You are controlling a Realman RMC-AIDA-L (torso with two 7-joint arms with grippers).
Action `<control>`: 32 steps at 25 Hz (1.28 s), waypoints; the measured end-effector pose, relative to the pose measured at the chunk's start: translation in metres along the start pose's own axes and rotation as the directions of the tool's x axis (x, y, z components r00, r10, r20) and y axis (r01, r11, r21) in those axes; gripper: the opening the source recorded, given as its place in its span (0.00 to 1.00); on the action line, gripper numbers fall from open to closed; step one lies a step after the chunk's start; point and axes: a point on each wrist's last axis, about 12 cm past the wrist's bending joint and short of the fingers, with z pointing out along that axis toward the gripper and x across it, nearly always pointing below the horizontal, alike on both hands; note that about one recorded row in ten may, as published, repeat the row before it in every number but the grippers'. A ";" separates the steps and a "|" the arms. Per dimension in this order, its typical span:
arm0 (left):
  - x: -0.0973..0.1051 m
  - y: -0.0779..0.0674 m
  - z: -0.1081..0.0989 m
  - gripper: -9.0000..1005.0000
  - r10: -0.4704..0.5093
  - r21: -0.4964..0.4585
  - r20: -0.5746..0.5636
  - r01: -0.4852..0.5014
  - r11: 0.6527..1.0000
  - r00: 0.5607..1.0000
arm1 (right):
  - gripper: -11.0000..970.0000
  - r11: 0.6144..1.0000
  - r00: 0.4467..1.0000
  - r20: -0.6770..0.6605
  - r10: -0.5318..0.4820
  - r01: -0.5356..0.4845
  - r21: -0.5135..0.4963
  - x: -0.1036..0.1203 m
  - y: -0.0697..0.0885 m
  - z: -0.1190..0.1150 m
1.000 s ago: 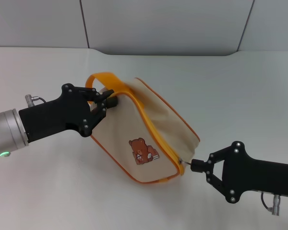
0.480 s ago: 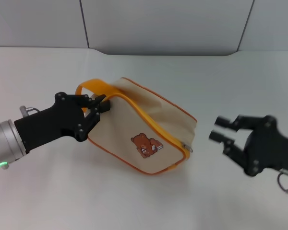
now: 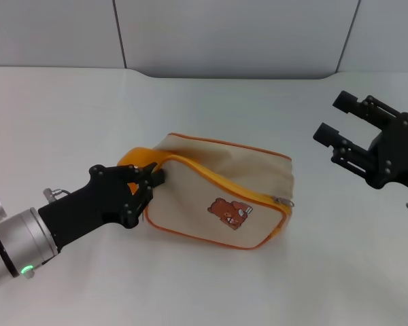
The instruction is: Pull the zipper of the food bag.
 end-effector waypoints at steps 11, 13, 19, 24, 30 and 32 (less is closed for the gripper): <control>-0.021 0.001 -0.027 0.23 -0.041 0.087 0.103 0.032 0.996 0.994 | 0.87 0.999 0.997 -0.060 0.047 -0.047 0.005 0.001 -0.009 0.004; -0.039 0.008 -0.036 0.26 -0.093 0.179 0.098 0.074 0.981 0.991 | 0.87 0.997 0.994 -0.089 0.056 -0.061 -0.056 -0.004 -0.010 0.003; -0.067 0.011 -0.033 0.47 -0.159 0.433 -0.044 0.163 0.887 0.986 | 0.87 0.935 0.975 -0.215 0.061 -0.131 -0.329 -0.025 -0.006 -0.006; -0.070 0.006 -0.029 0.66 -0.136 0.512 -0.139 0.189 0.838 0.981 | 0.87 0.894 0.952 -0.299 0.069 -0.192 -0.404 -0.030 -0.004 -0.014; -0.068 0.004 -0.029 0.82 -0.130 0.514 -0.143 0.186 0.837 0.981 | 0.87 0.886 0.940 -0.333 0.073 -0.214 -0.411 -0.027 -0.002 -0.014; -0.069 0.004 -0.029 0.82 -0.129 0.516 -0.142 0.185 0.837 0.981 | 0.87 0.886 0.940 -0.333 0.074 -0.215 -0.410 -0.027 -0.001 -0.014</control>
